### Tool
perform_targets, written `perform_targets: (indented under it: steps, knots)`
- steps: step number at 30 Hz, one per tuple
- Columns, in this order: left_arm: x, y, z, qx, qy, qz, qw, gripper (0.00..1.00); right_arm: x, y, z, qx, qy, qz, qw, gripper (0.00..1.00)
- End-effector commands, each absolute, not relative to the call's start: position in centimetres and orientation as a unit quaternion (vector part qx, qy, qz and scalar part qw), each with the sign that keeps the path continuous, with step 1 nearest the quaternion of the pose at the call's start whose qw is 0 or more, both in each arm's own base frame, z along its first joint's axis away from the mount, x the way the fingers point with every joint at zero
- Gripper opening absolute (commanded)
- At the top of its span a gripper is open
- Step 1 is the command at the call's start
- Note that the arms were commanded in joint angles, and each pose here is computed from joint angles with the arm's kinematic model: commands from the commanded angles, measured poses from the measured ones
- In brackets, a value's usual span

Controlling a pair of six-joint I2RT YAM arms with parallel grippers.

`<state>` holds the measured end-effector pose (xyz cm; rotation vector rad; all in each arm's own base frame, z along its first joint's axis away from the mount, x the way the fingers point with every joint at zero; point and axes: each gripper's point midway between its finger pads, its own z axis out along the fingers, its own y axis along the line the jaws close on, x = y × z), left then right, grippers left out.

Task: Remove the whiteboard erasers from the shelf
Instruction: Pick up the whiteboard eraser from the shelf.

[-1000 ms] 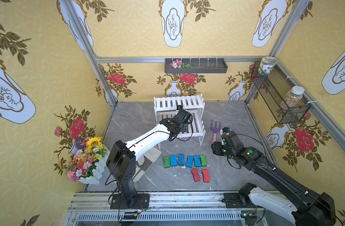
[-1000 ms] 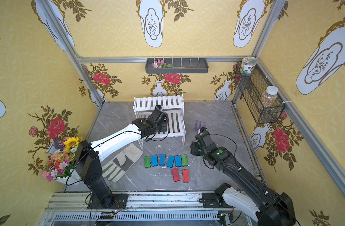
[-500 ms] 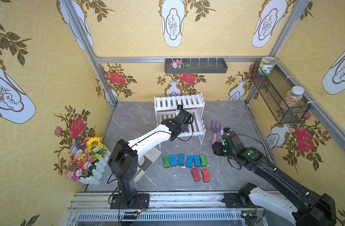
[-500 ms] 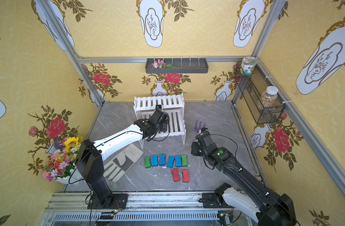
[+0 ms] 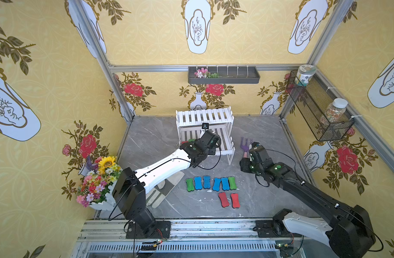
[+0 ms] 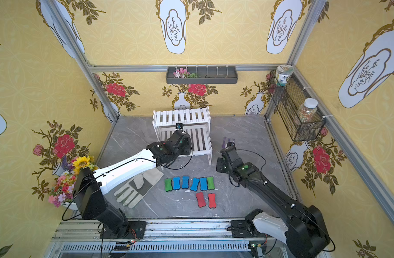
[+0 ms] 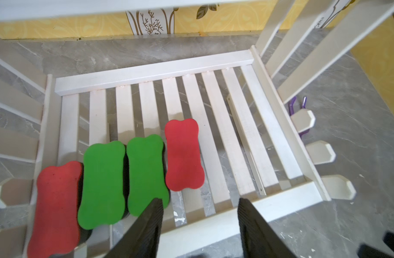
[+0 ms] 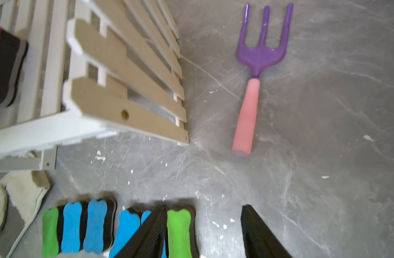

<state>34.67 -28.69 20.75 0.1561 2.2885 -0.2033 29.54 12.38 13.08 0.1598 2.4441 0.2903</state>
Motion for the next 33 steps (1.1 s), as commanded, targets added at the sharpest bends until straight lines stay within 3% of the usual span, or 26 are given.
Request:
perform_targets:
  steps: [1,13,26,33]
  knots:
    - [34.1,-27.9,20.5,0.059,0.91,-0.074,0.404,0.61,32.7,11.6,14.6,0.097,0.91,0.114,0.387,0.55]
    - [33.7,-25.9,19.6,0.041,0.916,-0.084,0.391,0.66,38.6,14.0,13.3,0.086,0.899,0.158,0.399,0.56]
    - [34.3,-25.7,19.8,0.037,0.913,-0.094,0.395,0.67,36.2,20.2,13.9,0.007,0.894,0.234,0.383,0.55]
    - [35.3,-26.6,19.0,0.039,0.917,-0.09,0.387,0.67,35.5,17.6,16.2,0.024,0.889,0.196,0.413,0.59]
